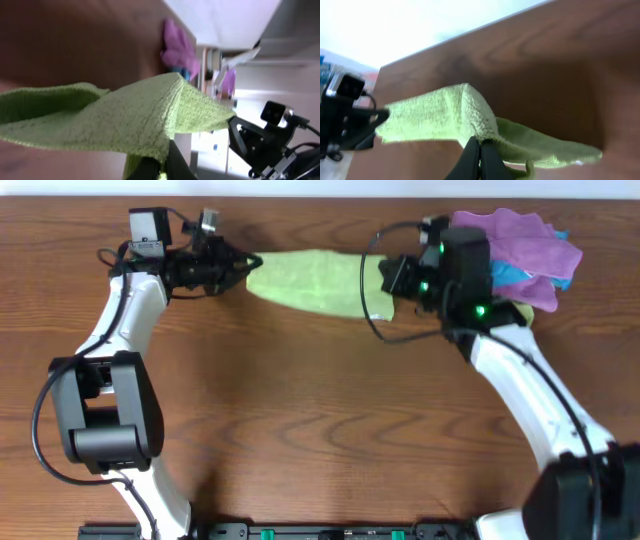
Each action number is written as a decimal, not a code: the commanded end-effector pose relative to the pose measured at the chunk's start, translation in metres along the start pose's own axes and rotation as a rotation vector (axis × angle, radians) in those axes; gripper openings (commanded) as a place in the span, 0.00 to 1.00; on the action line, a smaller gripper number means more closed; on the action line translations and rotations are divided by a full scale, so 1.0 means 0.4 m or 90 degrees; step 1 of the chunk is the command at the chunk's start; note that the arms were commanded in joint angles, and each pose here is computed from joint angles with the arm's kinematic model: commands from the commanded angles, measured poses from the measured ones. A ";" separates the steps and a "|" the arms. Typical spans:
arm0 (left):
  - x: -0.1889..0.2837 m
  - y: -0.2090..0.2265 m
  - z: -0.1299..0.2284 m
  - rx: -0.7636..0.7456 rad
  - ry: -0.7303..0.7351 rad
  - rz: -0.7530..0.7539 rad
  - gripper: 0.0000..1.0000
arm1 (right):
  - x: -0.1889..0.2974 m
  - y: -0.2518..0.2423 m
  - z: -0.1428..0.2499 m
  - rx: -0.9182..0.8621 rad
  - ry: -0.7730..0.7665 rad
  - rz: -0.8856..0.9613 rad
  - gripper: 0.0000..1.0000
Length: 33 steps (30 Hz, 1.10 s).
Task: Fold the cloth
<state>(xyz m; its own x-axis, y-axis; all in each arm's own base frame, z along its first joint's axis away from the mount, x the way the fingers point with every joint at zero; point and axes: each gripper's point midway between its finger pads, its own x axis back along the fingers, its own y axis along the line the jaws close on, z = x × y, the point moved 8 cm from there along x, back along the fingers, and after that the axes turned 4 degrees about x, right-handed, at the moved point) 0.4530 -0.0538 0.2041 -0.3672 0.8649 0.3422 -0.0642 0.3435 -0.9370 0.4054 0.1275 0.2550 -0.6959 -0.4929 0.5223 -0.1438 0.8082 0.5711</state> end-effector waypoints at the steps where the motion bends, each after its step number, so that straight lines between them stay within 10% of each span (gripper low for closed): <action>1: 0.018 -0.032 -0.033 0.047 -0.057 -0.005 0.06 | -0.029 -0.009 -0.070 0.008 -0.027 0.013 0.01; 13: 0.023 -0.006 -0.025 -0.045 -0.056 -0.044 0.06 | -0.059 -0.014 -0.086 0.043 0.037 0.047 0.02; 33: 0.069 0.129 0.197 -0.080 0.208 -0.241 0.06 | -0.031 -0.017 0.141 0.084 0.332 0.134 0.02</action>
<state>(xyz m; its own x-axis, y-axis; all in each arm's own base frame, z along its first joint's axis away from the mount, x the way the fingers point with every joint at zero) 0.3738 -0.0428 0.1568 -0.0502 0.7476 0.6622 -0.1383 0.6515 -0.7460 0.3810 0.1438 0.2137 -0.3121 -0.4009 0.8613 -0.1261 0.9161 0.3807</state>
